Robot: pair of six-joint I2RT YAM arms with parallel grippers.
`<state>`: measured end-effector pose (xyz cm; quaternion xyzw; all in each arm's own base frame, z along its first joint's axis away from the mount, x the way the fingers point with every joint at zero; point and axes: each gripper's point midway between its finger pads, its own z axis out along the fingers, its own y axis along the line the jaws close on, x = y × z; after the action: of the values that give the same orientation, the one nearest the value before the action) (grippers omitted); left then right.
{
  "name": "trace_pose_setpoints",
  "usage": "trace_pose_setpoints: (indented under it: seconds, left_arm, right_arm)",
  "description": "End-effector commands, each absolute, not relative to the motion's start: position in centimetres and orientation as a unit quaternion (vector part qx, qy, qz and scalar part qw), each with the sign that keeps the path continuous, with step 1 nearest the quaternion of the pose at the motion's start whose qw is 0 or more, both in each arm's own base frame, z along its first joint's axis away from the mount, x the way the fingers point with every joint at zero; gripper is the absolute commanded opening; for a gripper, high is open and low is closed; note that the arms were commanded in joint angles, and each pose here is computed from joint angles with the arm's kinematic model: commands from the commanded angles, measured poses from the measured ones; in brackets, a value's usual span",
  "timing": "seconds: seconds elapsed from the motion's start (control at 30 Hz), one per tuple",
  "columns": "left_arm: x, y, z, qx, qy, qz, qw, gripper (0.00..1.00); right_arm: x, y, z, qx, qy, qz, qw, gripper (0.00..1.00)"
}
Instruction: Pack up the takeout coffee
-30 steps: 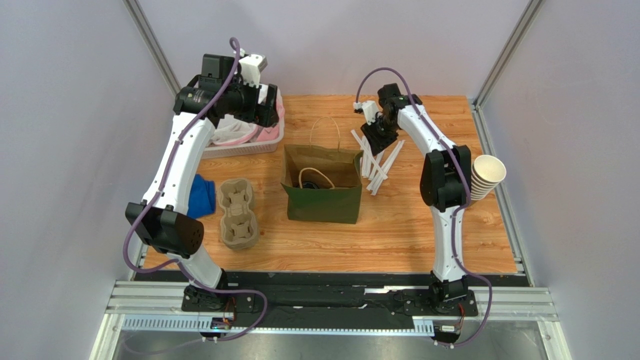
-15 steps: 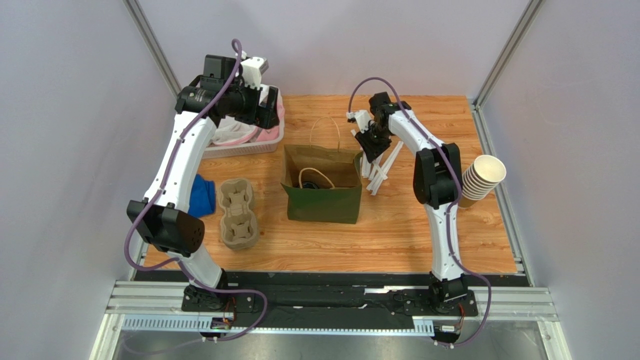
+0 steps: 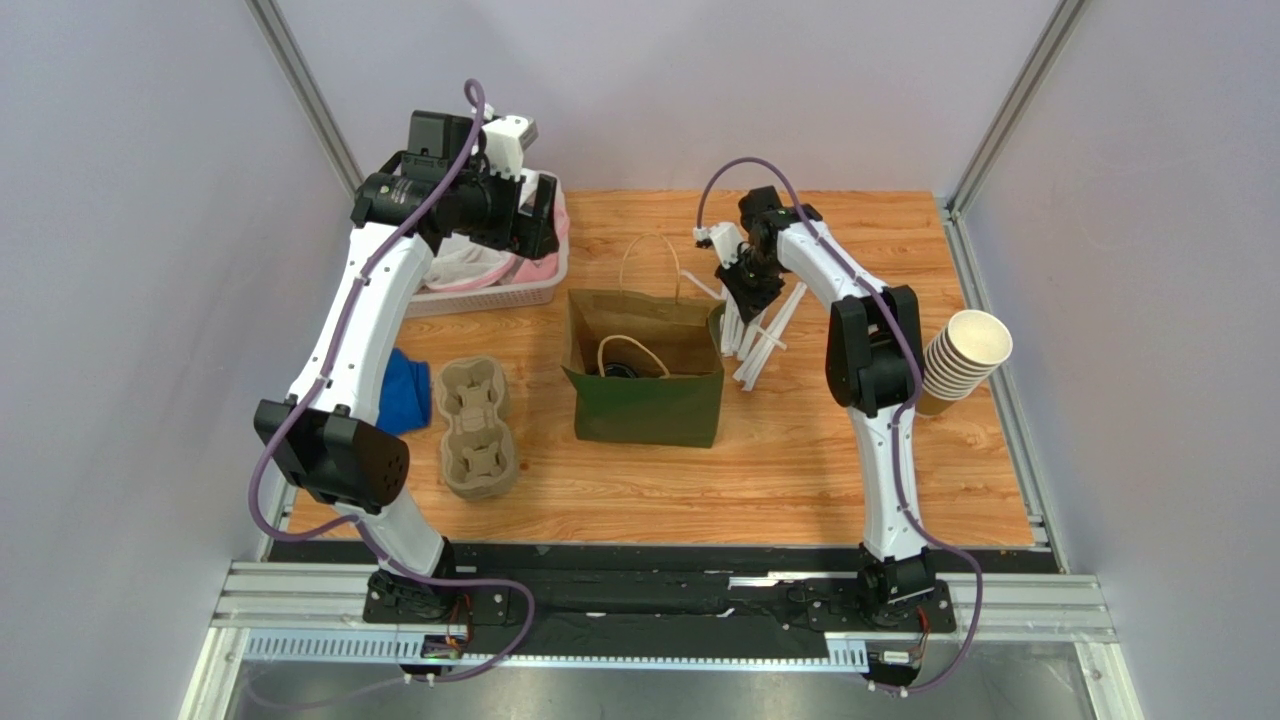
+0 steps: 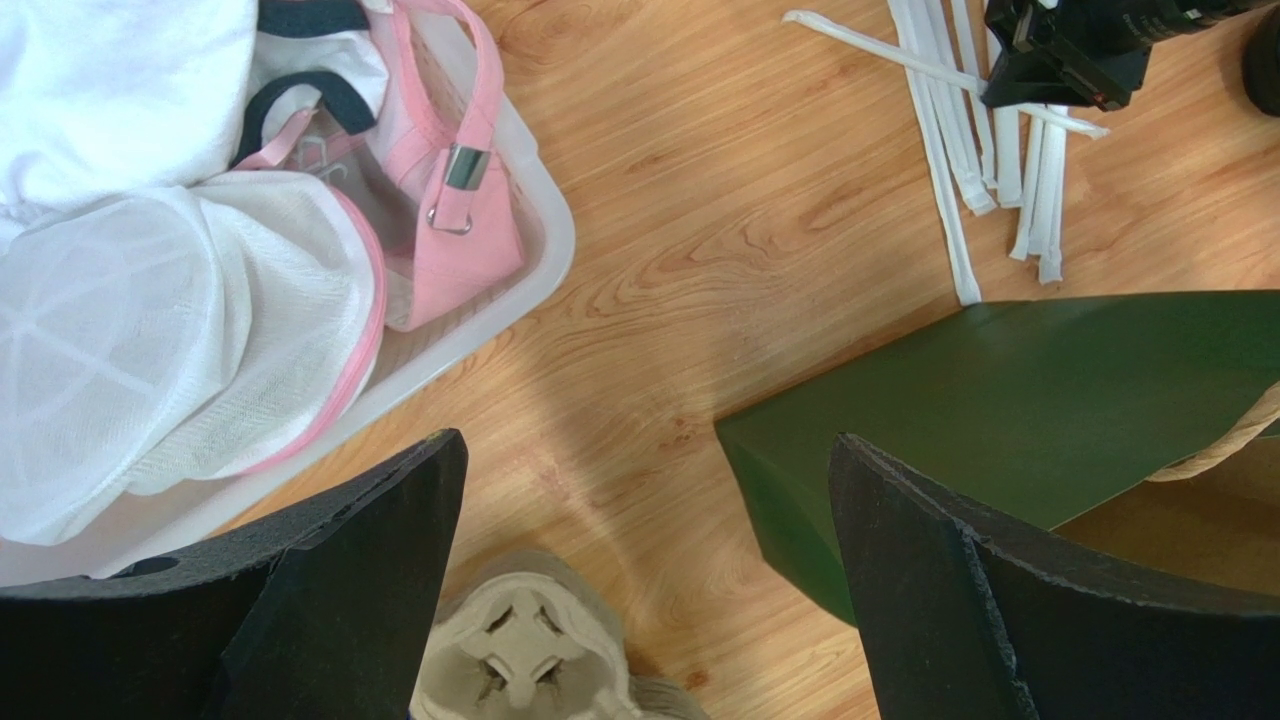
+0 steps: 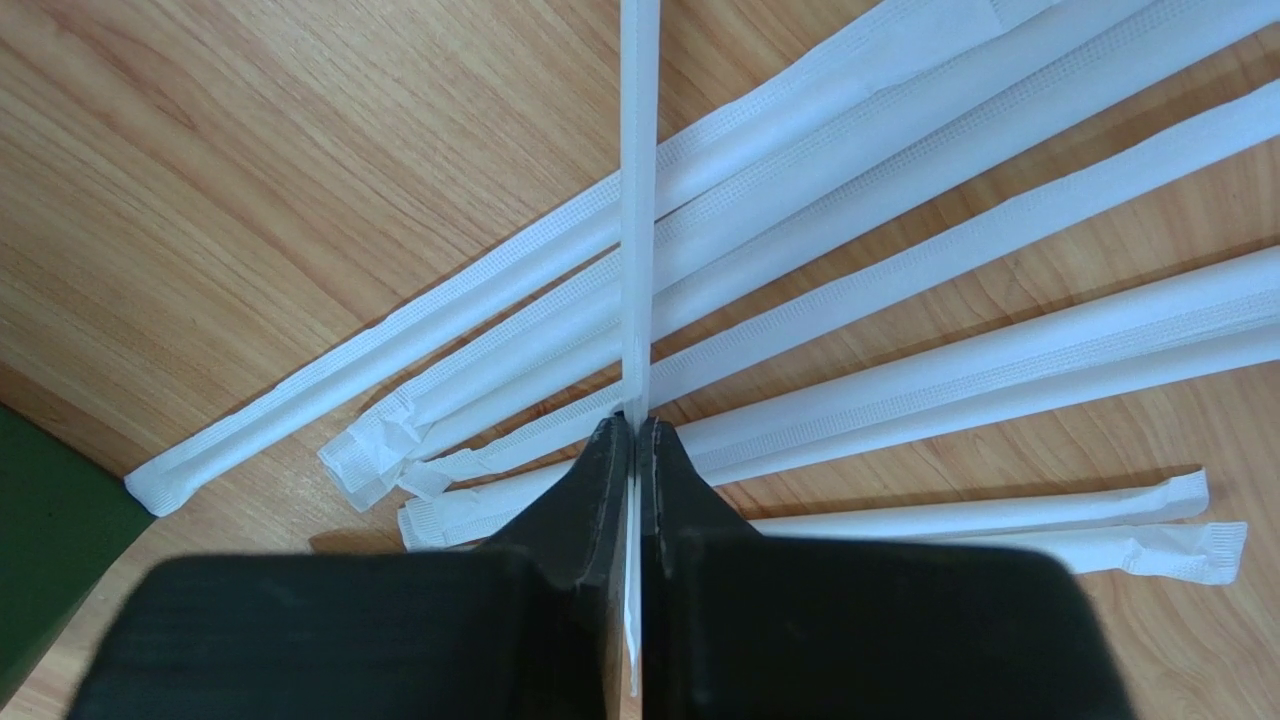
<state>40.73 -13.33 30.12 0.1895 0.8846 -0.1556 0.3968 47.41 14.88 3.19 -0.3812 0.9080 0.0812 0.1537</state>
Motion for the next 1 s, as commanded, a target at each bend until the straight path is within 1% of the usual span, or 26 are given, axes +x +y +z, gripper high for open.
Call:
trace_pose_setpoints:
  seconds: [0.0,0.03,0.1,0.2,0.23,0.3,0.43,0.47,0.53,0.57,0.67,0.7,0.77,0.83,0.93,0.97]
  left_arm:
    - [40.6,-13.2,30.9,0.194,0.878,-0.16,0.406,0.98]
    - [40.6,-13.4,31.0,0.197,0.877,-0.163,0.407,0.98]
    - [40.6,-13.4,30.9,0.197,0.878,-0.166,0.403,0.98]
    - [40.7,-13.3,31.3,0.197,0.877,-0.162,0.407,0.98]
    - [40.9,-13.2,31.2,0.196,0.878,-0.158,0.406,0.98]
    - [40.9,-13.0,31.9,0.195,0.875,-0.159,0.413,0.98]
    - [41.4,-12.7,32.8,0.19,0.872,-0.156,0.424,0.98]
    - [41.5,-12.7,33.0,0.191,0.87,-0.155,0.427,0.98]
    - [41.9,-12.3,33.7,0.189,0.865,-0.152,0.438,0.98]
    - [42.0,-12.2,33.9,0.187,0.864,-0.153,0.441,0.98]
    - [42.4,-11.9,34.9,0.177,0.858,-0.165,0.454,0.98]
    - [42.5,-11.9,35.2,0.174,0.855,-0.168,0.458,0.98]
    - [42.6,-11.8,35.4,0.168,0.854,-0.178,0.459,0.98]
    - [42.5,-11.7,35.4,0.167,0.854,-0.18,0.458,0.98]
    - [42.2,-11.6,35.7,0.168,0.851,-0.181,0.464,0.98]
    - [42.2,-11.6,35.6,0.168,0.85,-0.181,0.465,0.98]
  right_arm:
    - [48.5,15.3,7.0,-0.391,0.896,0.07,0.2,0.0]
    - [48.2,15.2,7.7,-0.39,0.896,0.073,0.199,0.0]
    - [48.5,15.7,11.0,-0.385,0.89,0.083,0.228,0.0]
    - [47.8,16.0,14.4,-0.374,0.888,0.096,0.25,0.0]
    - [47.4,15.9,16.9,-0.369,0.884,0.096,0.271,0.0]
    - [46.8,15.5,18.9,-0.364,0.881,0.093,0.289,0.0]
    - [46.4,14.5,25.2,-0.343,0.864,0.093,0.356,0.0]
    - [45.9,14.3,27.7,-0.339,0.854,0.096,0.383,0.0]
    - [45.3,14.8,31.9,-0.34,0.827,0.125,0.43,0.0]
    - [44.2,15.2,34.5,-0.339,0.81,0.143,0.457,0.0]
    - [42.1,17.3,39.3,-0.352,0.756,0.207,0.512,0.0]
    - [39.8,18.3,42.0,-0.353,0.73,0.247,0.53,0.0]
    - [38.5,19.9,44.1,-0.36,0.696,0.283,0.553,0.0]
    - [35.9,22.0,46.3,-0.374,0.662,0.324,0.562,0.0]
    - [33.0,24.7,47.3,-0.398,0.629,0.363,0.56,0.0]
    - [32.8,25.4,45.9,-0.4,0.633,0.373,0.548,0.0]
